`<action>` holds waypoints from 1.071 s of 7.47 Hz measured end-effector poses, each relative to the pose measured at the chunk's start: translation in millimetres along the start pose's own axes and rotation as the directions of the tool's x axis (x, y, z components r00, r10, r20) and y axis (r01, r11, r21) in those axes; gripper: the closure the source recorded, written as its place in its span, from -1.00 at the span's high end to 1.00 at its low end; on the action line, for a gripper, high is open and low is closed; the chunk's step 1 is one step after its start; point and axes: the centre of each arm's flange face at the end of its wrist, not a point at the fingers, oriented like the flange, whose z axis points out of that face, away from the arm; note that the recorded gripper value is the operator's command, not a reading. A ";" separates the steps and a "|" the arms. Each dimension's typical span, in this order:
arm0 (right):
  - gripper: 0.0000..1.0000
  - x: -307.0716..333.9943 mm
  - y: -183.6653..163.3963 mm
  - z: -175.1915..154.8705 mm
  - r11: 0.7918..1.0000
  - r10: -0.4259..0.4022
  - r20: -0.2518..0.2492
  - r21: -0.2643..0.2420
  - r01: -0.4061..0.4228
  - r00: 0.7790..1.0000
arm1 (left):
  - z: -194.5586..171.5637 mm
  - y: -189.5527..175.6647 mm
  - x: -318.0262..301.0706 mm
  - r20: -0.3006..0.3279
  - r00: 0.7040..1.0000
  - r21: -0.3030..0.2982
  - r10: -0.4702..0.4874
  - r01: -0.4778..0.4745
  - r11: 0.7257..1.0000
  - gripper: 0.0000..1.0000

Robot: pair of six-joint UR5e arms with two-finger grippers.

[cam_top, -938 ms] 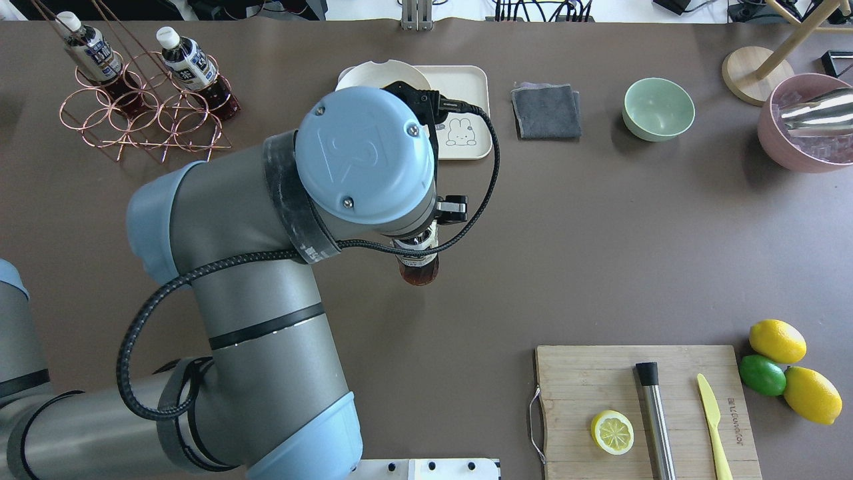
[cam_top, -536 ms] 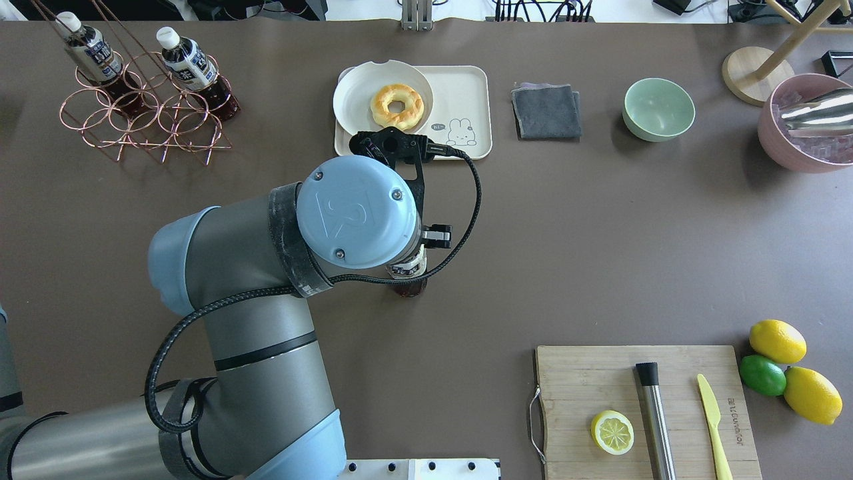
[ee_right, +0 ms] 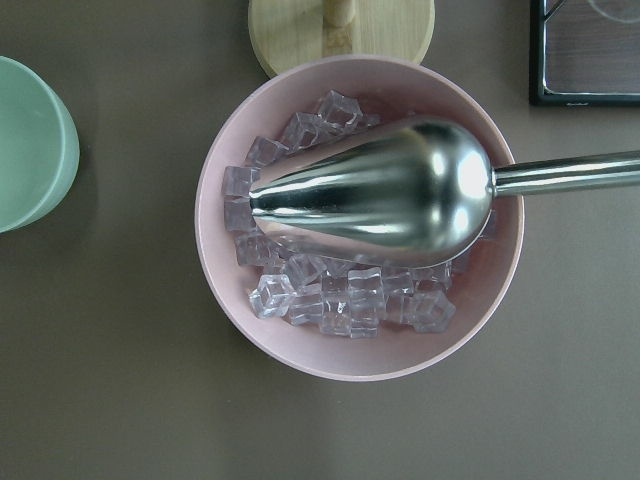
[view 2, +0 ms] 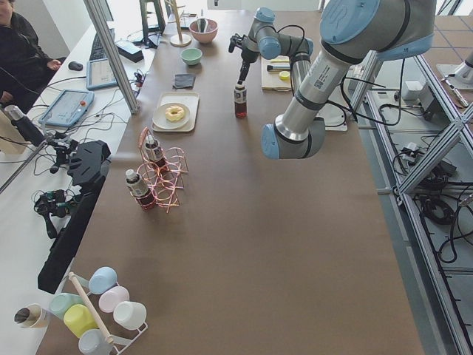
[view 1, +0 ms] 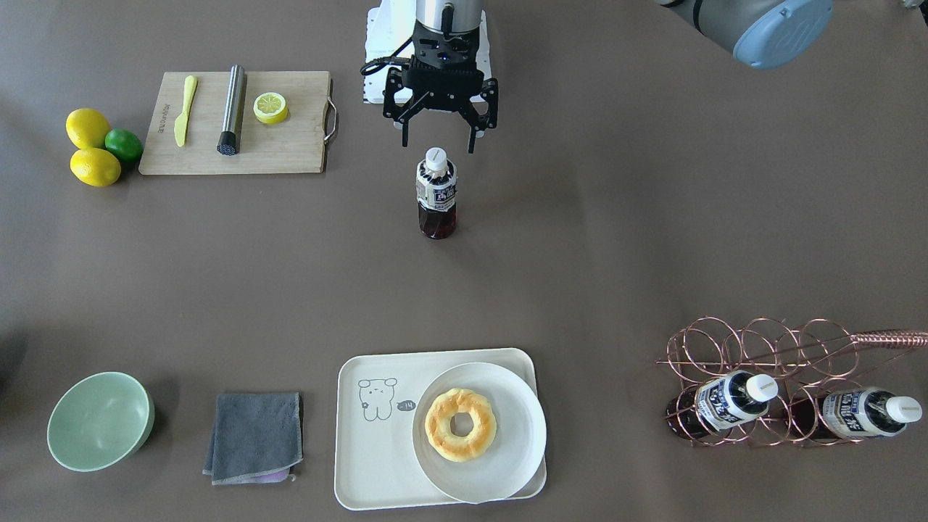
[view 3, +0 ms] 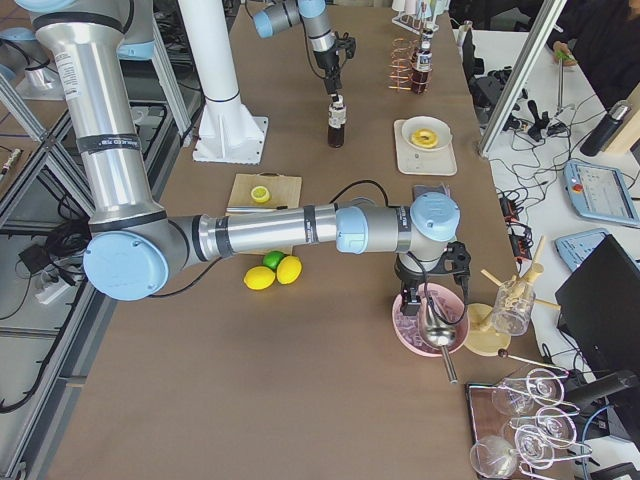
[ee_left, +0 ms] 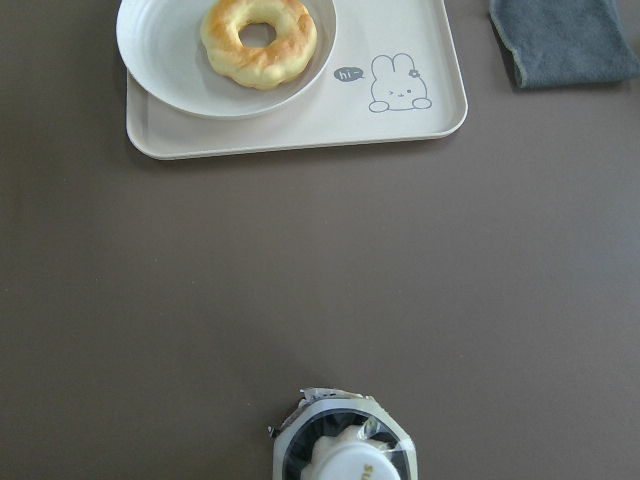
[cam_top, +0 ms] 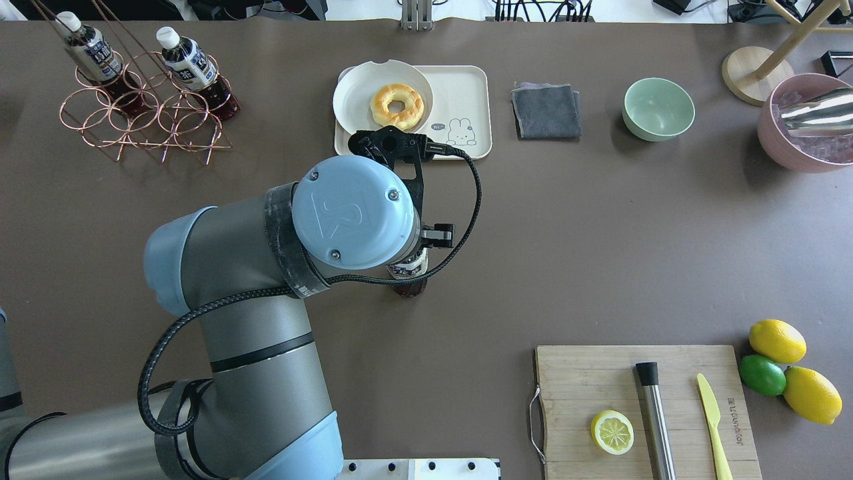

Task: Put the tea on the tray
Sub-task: 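Set the bottle down in front of the tray and withdraw the left gripper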

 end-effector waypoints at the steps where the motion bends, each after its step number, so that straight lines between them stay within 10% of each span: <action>1: 1.00 -0.1 -0.1 -0.5 1.000 -0.003 0.001 0.001 0.003 1.000 | -15.2 -12.0 -9.9 -0.018 1.000 0.018 -0.012 0.012 1.000 0.97; 8: 1.00 -18.5 -6.7 -8.4 1.000 -0.024 0.025 0.014 0.023 0.999 | 5.2 -105.0 -236.4 0.095 0.992 0.193 -0.086 0.066 0.979 0.96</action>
